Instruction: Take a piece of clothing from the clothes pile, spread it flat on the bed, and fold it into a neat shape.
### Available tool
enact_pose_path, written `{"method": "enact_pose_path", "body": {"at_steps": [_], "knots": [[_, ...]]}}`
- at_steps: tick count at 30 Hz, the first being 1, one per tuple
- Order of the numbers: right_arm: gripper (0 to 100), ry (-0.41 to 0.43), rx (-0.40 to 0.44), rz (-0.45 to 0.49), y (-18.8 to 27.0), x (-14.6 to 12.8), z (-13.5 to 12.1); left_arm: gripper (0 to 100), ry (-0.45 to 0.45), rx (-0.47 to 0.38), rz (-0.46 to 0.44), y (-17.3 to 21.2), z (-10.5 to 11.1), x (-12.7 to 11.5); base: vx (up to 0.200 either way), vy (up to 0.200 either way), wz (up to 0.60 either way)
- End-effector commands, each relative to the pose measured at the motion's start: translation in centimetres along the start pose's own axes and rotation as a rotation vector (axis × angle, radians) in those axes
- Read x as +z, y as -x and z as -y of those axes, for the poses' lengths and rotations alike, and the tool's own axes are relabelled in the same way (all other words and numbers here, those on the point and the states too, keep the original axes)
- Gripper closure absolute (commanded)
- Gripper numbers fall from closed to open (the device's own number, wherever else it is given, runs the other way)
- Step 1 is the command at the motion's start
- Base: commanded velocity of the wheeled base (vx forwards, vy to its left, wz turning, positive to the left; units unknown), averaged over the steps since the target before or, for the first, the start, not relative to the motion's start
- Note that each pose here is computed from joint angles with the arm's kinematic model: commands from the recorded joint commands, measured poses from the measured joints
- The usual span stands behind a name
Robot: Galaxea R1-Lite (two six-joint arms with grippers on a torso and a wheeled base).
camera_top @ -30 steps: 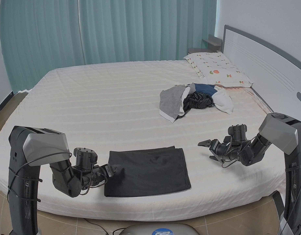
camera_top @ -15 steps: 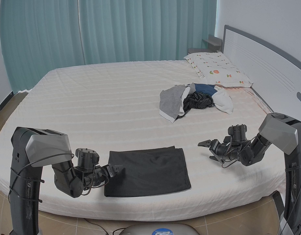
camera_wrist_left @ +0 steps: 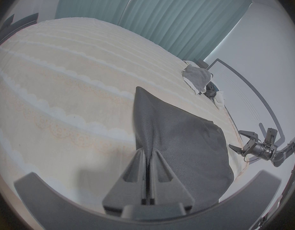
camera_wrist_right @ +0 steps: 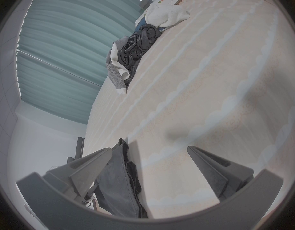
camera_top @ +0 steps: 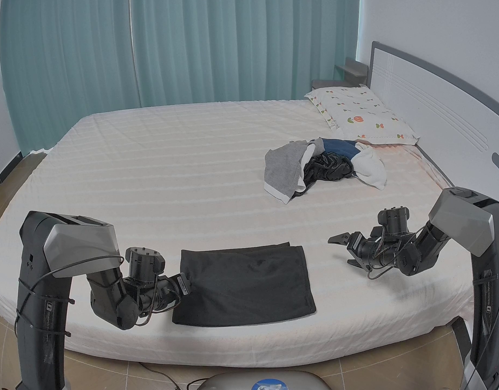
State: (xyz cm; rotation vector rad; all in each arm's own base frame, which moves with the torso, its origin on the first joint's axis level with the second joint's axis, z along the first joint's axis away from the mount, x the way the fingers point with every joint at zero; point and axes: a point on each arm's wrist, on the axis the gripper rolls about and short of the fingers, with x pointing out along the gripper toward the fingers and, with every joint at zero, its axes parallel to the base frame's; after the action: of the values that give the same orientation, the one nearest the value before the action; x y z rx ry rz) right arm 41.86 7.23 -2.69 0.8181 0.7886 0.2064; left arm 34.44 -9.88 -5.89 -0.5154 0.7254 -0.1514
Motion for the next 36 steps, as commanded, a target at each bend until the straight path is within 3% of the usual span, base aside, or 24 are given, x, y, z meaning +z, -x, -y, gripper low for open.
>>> {"method": "enact_pose_path", "body": {"at_steps": [1, 20, 36], "knots": [[0, 0.0, 0.001, 0.0, 0.02, 0.02, -0.06, 100, 0.0, 0.006, -0.001, 0.07, -0.09, -0.1, 0.0, 0.0, 0.0], [0, 0.0, 0.0, -0.001, 0.02, 0.01, -0.05, 100, 0.023, 0.04, 0.035, 0.07, -0.04, 0.26, 0.0, 0.0, 0.0], [0, 0.0, 0.003, 0.002, 0.02, 0.04, -0.09, 100, 0.075, 0.066, 0.059, 0.13, -0.34, 0.52, 0.0, 0.2, 0.0]]}}
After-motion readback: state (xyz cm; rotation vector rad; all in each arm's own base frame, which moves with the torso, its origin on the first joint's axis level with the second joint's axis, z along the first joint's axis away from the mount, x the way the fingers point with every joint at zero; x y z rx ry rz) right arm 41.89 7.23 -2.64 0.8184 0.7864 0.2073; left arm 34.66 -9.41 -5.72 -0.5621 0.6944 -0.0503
